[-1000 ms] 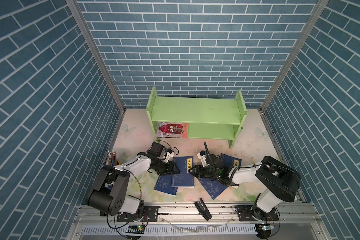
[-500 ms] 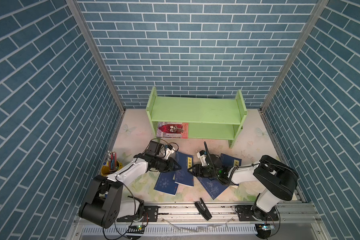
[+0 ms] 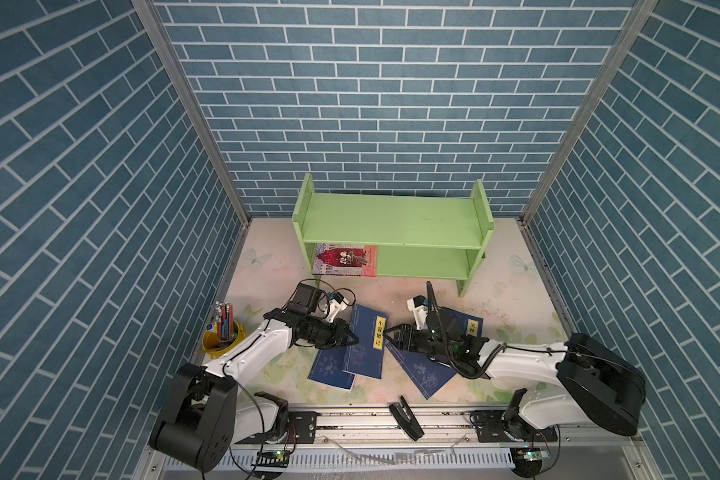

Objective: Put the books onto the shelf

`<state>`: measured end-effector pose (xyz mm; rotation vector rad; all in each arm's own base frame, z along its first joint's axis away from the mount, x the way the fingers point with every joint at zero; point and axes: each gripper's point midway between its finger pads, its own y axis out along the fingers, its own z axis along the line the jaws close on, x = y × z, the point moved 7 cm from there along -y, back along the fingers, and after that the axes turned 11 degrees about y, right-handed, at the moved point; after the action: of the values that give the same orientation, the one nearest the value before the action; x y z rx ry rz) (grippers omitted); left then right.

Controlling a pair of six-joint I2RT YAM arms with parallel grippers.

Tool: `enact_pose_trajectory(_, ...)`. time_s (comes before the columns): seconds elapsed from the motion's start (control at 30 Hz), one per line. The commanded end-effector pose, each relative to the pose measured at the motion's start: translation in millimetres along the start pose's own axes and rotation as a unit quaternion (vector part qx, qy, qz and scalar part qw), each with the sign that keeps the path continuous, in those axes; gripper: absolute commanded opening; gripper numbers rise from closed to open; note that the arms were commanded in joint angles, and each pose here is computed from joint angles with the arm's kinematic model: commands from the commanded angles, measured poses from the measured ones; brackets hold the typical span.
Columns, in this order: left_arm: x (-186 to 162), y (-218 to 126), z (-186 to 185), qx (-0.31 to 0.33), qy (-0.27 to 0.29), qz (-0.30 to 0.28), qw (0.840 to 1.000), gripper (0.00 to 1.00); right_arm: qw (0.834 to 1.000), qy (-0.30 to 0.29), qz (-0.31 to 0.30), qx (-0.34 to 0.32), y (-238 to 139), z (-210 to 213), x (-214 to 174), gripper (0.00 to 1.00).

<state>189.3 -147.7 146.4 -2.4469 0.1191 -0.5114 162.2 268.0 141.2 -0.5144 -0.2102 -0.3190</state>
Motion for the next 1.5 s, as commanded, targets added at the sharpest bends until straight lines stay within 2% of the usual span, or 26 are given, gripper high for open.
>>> enact_pose_trajectory(0.0, 9, -14, -26, -0.04, 0.044, -0.017, 0.998, 0.0, 0.998, -0.033, -0.028, -0.038, -25, -1, 3, 0.59)
enact_pose_trajectory(0.37, 17, -56, -92, -0.137, 0.146, -0.043, 0.979, 0.0, 0.995, -0.076, -0.068, -0.009, -100, 39, 11, 0.66)
enact_pose_trajectory(0.53, 39, -87, -127, -0.123, 0.223, -0.114, 0.96, 0.0, 0.988, -0.089, -0.105, 0.069, -132, 72, 18, 0.66)
enact_pose_trajectory(0.7, 70, -115, -162, -0.125, 0.253, -0.182, 0.942, 0.0, 0.973, -0.102, -0.148, 0.142, -165, 103, 26, 0.69)
enact_pose_trajectory(0.9, 106, -148, -196, -0.097, 0.288, -0.26, 0.916, 0.0, 0.964, -0.118, -0.161, 0.177, -176, 140, 38, 0.73)
enact_pose_trajectory(1.0, 122, -160, -206, -0.089, 0.289, -0.299, 0.905, 0.0, 0.959, -0.127, -0.147, 0.205, -169, 161, 42, 0.73)
enact_pose_trajectory(1.17, 148, -172, -204, -0.094, 0.229, -0.351, 0.903, 0.0, 0.949, -0.126, -0.132, 0.257, -149, 181, 47, 0.73)
enact_pose_trajectory(1.47, 170, -189, -204, -0.172, 0.138, -0.41, 0.885, 0.0, 0.931, -0.113, -0.124, 0.323, -121, 200, 54, 0.76)
